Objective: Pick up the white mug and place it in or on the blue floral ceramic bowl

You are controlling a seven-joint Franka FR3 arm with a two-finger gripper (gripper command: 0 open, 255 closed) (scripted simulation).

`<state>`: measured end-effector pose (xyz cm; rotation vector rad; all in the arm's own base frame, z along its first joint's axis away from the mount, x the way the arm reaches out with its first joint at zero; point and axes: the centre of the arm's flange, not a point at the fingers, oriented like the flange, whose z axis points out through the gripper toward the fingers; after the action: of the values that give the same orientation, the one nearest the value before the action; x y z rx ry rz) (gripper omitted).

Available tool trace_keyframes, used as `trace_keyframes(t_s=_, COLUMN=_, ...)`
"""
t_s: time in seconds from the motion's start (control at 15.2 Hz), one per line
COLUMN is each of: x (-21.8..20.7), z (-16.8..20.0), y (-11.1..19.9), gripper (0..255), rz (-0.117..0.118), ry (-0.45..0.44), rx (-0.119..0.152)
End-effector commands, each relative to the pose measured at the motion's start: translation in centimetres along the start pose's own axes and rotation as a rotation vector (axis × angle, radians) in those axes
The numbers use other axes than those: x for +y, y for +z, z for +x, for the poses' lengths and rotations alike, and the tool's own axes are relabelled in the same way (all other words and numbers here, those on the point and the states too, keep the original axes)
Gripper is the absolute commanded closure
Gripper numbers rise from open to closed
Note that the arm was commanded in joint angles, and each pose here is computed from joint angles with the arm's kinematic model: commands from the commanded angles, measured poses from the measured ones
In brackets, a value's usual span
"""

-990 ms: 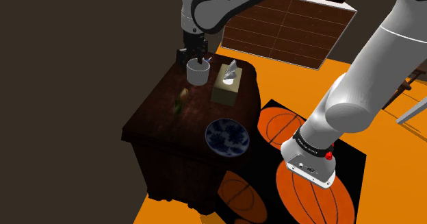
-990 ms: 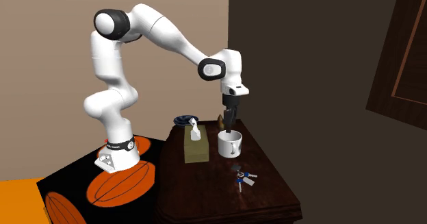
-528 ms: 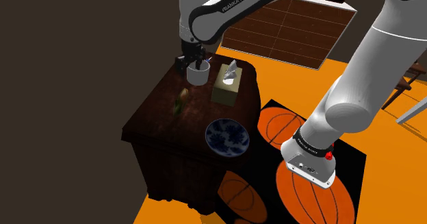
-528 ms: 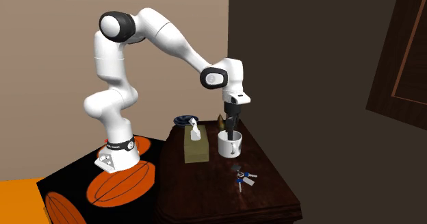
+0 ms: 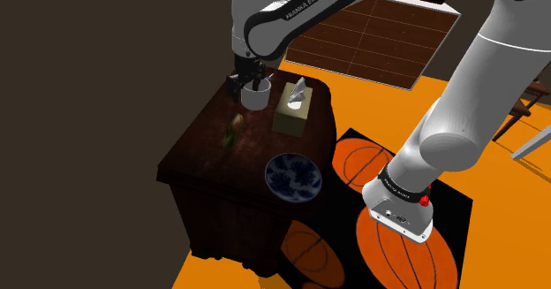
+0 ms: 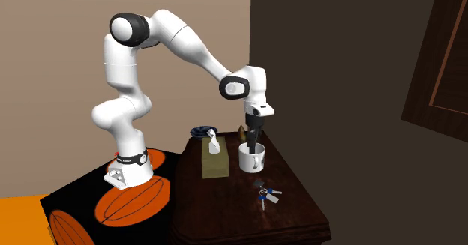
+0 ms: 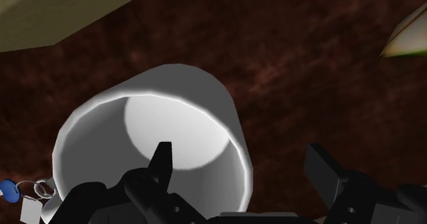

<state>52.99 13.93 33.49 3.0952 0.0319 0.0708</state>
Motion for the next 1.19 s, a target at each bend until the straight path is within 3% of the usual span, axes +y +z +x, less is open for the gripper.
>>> trace_keyframes(t_s=0.0, x=0.0, z=0.0, y=0.0, gripper=255, rz=0.000, ry=0.000, rx=0.000)
trace_keyframes(t_s=0.59, x=0.0, z=0.0, y=0.0, gripper=255, rz=0.000, ry=0.000, rx=0.000)
trace_keyframes(t_s=1.12, x=0.2, z=0.2, y=-4.2, gripper=255, rz=0.000, ry=0.000, rx=0.000)
